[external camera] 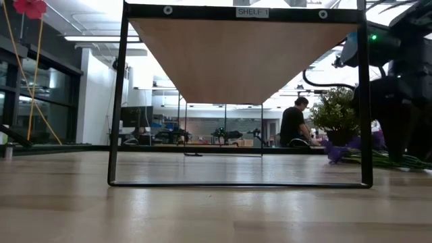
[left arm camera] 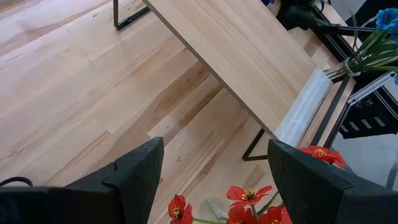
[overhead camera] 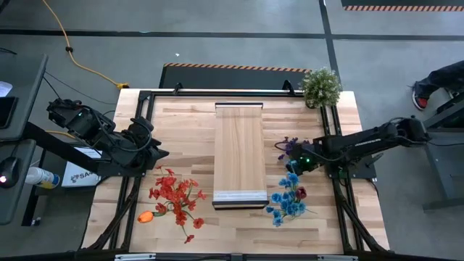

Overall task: Pick and place flowers into a vace then onto a shelf
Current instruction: Put the violet flowers into the right transparent vase

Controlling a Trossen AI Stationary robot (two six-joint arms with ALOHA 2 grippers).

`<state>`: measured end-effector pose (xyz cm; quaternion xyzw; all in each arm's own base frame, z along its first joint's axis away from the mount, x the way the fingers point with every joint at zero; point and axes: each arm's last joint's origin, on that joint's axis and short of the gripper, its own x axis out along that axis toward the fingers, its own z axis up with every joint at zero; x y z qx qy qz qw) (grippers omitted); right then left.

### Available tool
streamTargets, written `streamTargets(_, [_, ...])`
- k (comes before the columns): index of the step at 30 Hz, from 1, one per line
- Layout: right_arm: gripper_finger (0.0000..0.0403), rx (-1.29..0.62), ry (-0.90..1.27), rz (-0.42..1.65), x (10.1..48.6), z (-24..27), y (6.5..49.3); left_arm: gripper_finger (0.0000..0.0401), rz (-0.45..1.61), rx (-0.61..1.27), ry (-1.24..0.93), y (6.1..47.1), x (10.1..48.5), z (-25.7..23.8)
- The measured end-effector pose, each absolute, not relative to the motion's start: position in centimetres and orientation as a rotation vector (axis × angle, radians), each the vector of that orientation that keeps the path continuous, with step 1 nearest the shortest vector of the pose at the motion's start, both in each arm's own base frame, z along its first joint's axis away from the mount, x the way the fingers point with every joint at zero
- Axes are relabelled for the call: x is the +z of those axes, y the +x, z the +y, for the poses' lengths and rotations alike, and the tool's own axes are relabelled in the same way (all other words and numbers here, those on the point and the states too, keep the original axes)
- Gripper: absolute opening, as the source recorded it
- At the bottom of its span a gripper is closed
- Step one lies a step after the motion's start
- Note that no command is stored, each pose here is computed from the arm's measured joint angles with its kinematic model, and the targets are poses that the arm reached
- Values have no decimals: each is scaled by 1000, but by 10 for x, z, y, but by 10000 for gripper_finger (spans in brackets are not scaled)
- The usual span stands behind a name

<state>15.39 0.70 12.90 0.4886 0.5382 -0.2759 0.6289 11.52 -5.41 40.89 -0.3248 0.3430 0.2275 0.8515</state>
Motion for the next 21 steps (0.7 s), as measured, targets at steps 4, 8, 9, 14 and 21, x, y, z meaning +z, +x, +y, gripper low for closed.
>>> streamTargets(4, [234,-645,1111,1256,126,7,154,319,722,479,-684,115,409,-54])
streamTargets(8, [224,-649,1108,1258,125,7,154,321,723,479,-683,115,409,-54])
streamTargets(9, [221,-651,1108,1259,125,7,154,321,723,479,-683,115,409,-54])
streamTargets(14, [198,-667,1114,1258,125,7,153,319,724,479,-683,115,409,-54])
streamTargets(21, [164,-680,1108,1257,124,6,153,320,724,479,-682,115,409,-54])
